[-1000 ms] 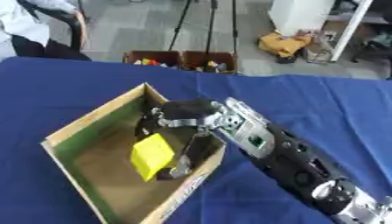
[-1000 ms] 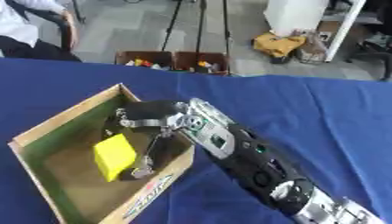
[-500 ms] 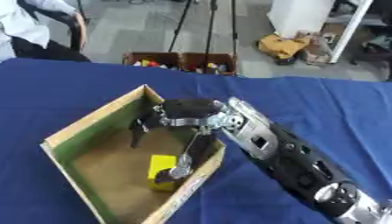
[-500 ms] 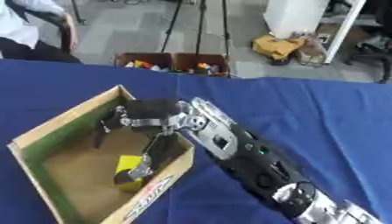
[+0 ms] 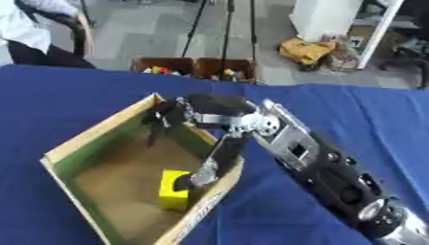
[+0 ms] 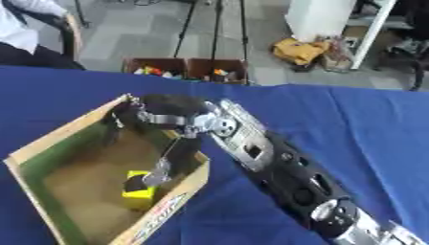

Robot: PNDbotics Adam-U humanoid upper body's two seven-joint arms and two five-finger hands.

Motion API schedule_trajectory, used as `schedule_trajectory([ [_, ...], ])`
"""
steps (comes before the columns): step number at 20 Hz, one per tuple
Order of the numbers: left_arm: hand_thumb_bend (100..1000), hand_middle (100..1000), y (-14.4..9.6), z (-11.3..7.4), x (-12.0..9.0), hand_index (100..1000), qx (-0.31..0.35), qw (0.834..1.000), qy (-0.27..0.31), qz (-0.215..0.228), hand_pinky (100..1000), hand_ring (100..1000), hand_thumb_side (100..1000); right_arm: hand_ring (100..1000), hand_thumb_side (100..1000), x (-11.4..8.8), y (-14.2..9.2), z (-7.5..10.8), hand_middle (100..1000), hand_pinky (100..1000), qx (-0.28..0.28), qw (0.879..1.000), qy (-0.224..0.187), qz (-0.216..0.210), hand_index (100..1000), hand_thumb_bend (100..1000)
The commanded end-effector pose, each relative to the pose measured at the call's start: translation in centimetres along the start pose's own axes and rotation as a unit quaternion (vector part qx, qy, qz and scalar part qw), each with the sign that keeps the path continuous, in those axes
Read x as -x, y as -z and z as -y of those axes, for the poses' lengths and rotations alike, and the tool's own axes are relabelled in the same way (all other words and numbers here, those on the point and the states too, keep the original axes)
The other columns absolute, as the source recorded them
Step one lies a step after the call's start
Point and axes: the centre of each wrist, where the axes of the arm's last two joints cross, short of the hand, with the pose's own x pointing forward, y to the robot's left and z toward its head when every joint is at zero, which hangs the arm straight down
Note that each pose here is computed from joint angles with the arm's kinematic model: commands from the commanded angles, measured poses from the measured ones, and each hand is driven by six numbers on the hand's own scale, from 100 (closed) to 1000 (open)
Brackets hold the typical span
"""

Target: Pick up objects on the table and place them in the box.

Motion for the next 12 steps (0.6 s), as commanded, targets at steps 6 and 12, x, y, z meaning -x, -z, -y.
schedule_trajectory([
  [6,100,883,0.5,-0.4,-0.8,965,0.010,1.000,0.015,0.006,745,752,977,873,500,-4.1,-1.1,3.6,596,847,0.105,0.994,0.007,0.018,721,457],
  [12,100,883,-0.1,-0.6,-1.0,965,0.004,1.000,0.026,0.004,744,752,975,904,634,-5.1,-1.7,6.3,632,937,0.213,0.976,0.031,0.015,727,318],
])
